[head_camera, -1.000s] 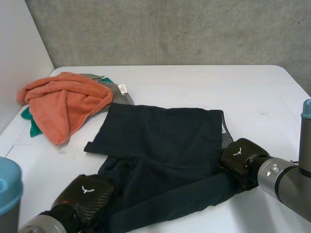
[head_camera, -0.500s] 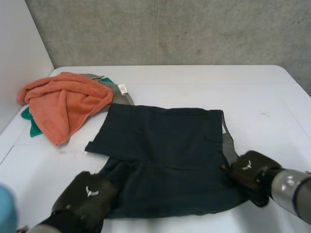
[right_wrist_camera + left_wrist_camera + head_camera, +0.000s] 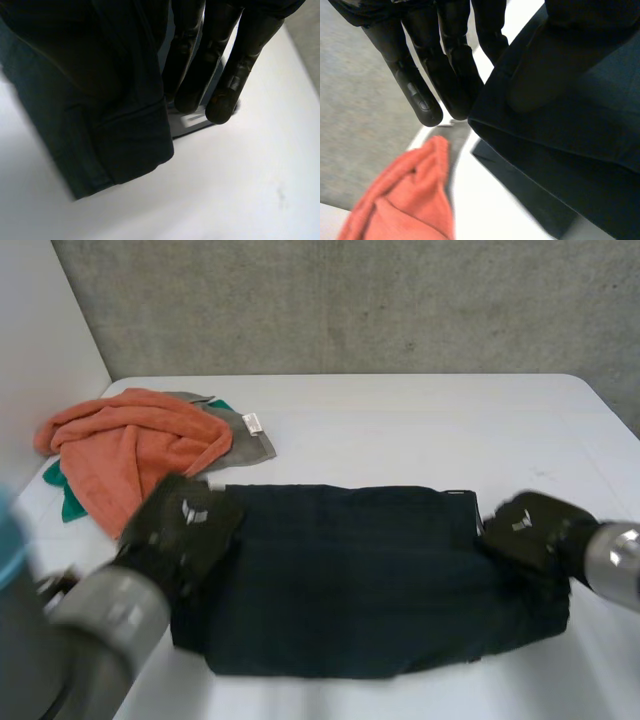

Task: Fold the laundry.

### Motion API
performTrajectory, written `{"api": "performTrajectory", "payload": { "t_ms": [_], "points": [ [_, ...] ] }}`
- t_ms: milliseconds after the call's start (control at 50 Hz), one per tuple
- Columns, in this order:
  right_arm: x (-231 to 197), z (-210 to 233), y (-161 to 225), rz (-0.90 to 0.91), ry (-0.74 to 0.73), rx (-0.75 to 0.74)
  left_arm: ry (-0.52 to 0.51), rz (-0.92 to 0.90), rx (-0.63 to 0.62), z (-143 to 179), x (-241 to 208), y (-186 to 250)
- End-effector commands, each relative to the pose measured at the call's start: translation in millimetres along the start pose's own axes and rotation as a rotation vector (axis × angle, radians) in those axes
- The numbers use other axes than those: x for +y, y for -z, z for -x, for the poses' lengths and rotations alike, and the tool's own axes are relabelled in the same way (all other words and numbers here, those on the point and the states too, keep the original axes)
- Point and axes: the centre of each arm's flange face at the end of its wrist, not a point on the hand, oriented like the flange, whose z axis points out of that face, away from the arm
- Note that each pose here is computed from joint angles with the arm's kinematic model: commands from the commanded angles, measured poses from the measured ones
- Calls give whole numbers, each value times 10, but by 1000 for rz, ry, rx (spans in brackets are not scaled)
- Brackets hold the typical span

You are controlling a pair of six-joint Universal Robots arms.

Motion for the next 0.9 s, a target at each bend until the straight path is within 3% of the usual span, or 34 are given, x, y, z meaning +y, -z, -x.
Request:
{"api": "performTrajectory", "payload": {
  "t_ms": [20, 280, 500, 660, 800, 900],
  "points": [
    [-257, -158, -592, -110, 5, 135, -45, -109, -128, -30, -43, -895],
    [-272, -117, -1623, -262, 88, 292, -135, -136, -246, -67, 225, -1926],
    [-296, -293, -1733, -269, 48, 482, -136, -192, -299, -81, 207, -1994],
    [-403, -382, -1243, -296, -109, 482, -105, -183, -274, 106, 44, -1371],
    [-90, -119, -963, -118, -193, 319, 47, -133, -182, 127, 126, -643],
    [137, -69, -873, -53, -255, 254, 218, -70, -70, 38, 261, -271]
  ]
}}
